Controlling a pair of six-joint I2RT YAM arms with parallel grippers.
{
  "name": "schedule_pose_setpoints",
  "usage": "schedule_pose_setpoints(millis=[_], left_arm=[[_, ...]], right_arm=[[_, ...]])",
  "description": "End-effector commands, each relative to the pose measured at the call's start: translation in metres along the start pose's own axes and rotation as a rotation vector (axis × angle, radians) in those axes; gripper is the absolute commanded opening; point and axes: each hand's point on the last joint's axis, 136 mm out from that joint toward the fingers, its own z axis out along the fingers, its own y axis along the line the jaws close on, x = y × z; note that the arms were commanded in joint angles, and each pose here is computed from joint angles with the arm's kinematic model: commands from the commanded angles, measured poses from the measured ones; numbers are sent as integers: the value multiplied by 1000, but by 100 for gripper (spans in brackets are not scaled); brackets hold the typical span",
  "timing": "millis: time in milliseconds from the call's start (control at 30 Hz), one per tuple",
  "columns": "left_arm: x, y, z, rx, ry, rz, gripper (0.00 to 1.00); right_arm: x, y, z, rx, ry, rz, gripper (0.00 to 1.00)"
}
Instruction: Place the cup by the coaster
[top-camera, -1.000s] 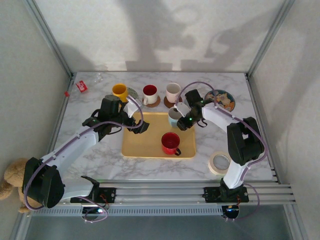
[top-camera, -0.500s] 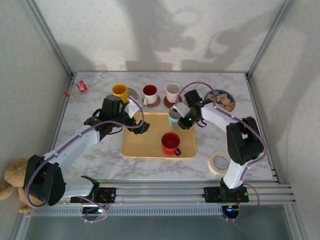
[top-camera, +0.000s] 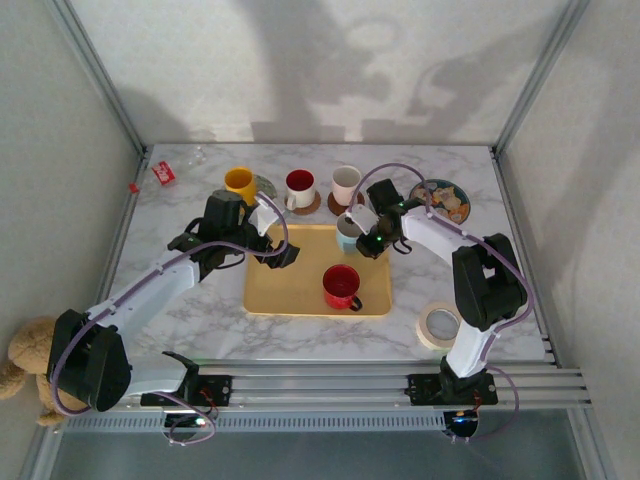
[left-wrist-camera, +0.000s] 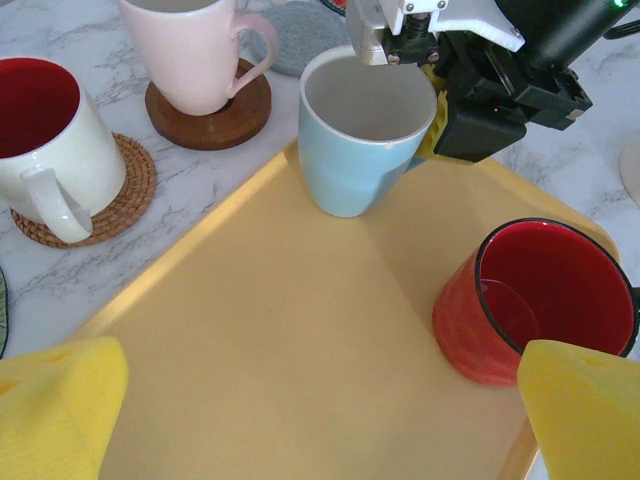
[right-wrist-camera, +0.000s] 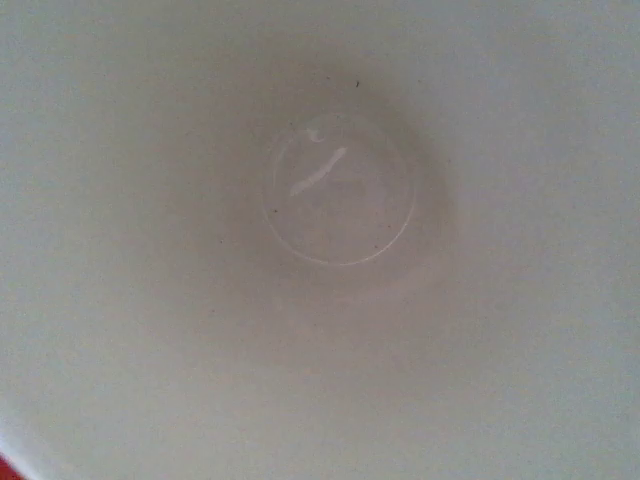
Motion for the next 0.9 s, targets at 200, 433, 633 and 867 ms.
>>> schedule_pose_setpoints(millis=[200,433,633,867], left_arm=[[-27,-8,-8,31,-62,42,100],[-42,-7,-17,6,-111,47,100],[-52,-5,-25,-25,-149,41,100],[-92,-18,-44,-19,-255,78,100]], right_arm=[[-7,9,-22,8,-63,-23,0],[-21,11,-54,35,-154,-40,0],[-36,10,-89,71,-236,-49,0],[-54,0,-129,67,-292,60,0]])
